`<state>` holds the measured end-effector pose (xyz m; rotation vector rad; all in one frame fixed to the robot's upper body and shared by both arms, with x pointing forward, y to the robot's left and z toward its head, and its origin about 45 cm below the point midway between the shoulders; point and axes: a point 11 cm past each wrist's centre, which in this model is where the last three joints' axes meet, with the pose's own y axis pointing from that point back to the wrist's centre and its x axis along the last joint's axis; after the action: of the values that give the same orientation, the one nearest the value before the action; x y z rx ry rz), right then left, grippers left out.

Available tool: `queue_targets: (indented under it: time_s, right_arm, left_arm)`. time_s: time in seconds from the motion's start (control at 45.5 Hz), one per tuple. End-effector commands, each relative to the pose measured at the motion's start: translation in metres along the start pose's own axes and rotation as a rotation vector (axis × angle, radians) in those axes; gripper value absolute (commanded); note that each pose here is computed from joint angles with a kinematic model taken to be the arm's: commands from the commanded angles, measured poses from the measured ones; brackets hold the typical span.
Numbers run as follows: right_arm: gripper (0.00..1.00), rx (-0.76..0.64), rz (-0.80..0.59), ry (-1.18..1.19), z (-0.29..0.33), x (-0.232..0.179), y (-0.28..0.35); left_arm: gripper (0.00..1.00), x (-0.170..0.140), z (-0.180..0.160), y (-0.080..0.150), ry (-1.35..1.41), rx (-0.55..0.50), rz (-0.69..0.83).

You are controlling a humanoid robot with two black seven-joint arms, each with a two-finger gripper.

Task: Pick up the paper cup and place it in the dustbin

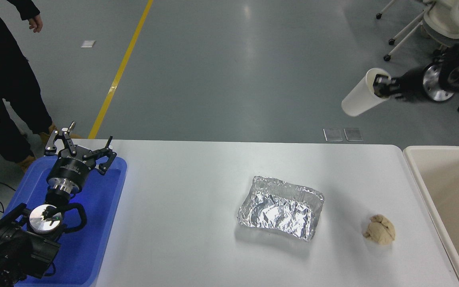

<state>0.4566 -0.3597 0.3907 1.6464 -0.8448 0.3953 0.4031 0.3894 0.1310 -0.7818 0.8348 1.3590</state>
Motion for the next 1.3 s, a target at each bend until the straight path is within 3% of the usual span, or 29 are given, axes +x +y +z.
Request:
queue_targets:
  time_s: [0.0,0.352,0.593,0.989,1.275]
  right_arm:
    - [0.0,0.007,0.029,-0.006,0.001,0.02,0.024]
    - [0.0,-0.282,0.123,-0.027,0.124,0.01,-0.013]
    - [0.0,-0.485,0.294,-0.001,0.223,0.006,-0.018]
    - [0.0,-0.606,0.512,-0.121,0.318,-0.087,-0.032]
    - [0.0,-0.645,0.467,-0.242,0.343,-0.187,-0.053]
  left_arm:
    - [1.0,0.0,0.0,0.0,0.0,0.0,0.0]
    - [1.0,0.0,0.0,0.0,0.0,0.0,0.0]
    - [1.0,0.0,0.0,0.0,0.0,0.0,-0.001]
    - [1.0,0.0,0.0,0.0,0.0,0.0,0.0]
    - [1.0,0.0,0.0,0.0,0.0,0.0,0.0]
